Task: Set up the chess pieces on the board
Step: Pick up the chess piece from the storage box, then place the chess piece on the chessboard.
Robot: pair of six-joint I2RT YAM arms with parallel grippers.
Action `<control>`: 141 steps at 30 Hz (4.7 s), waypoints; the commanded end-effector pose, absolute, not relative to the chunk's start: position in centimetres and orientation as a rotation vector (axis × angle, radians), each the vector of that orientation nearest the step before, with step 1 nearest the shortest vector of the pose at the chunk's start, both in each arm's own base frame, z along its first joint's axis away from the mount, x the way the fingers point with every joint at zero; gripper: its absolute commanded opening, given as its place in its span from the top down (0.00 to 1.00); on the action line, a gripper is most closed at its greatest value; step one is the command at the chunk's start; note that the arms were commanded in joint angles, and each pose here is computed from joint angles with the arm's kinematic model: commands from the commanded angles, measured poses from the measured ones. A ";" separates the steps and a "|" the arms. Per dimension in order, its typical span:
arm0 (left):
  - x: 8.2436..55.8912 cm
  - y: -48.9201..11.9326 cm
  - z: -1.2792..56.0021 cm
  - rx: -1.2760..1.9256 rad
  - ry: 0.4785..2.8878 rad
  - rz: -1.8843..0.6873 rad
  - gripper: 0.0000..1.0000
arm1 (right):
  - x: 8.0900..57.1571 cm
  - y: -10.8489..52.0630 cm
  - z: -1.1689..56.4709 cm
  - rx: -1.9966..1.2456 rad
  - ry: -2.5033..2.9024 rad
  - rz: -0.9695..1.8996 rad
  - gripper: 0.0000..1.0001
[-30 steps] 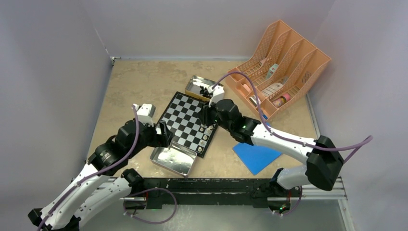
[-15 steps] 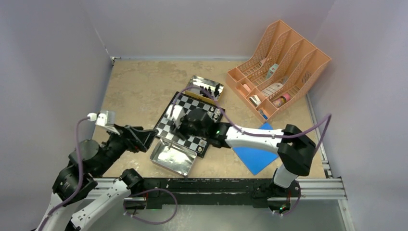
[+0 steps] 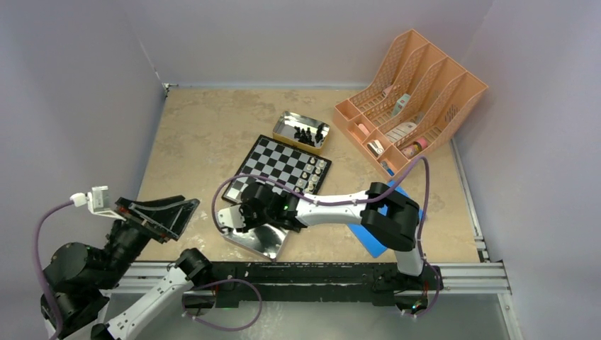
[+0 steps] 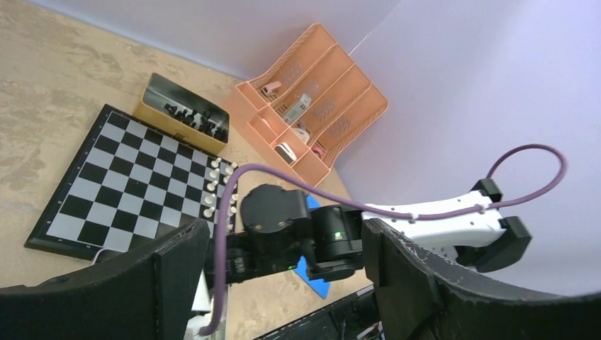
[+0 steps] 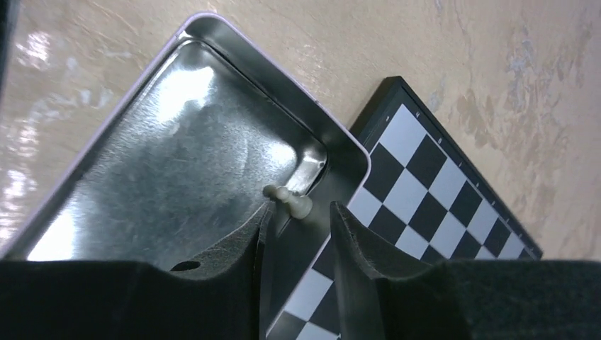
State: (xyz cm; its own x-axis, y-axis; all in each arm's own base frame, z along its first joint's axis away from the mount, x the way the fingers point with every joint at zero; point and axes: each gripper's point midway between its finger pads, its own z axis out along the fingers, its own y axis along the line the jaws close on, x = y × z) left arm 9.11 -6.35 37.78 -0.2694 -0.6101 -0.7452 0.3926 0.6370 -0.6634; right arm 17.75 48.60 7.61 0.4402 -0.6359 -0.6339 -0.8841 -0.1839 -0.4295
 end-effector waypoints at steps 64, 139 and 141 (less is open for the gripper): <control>7.8 -4.1 38.5 -0.248 1.517 -0.976 0.23 | 18.0 49.5 4.6 -2.389 0.762 0.060 0.91; 15.0 -12.1 27.0 -0.027 2.019 -0.703 0.34 | 28.4 42.0 7.9 -1.205 1.696 0.815 0.71; 15.1 -12.3 26.9 -0.019 2.023 -0.702 0.34 | 28.3 42.0 8.7 -1.192 1.684 0.821 0.71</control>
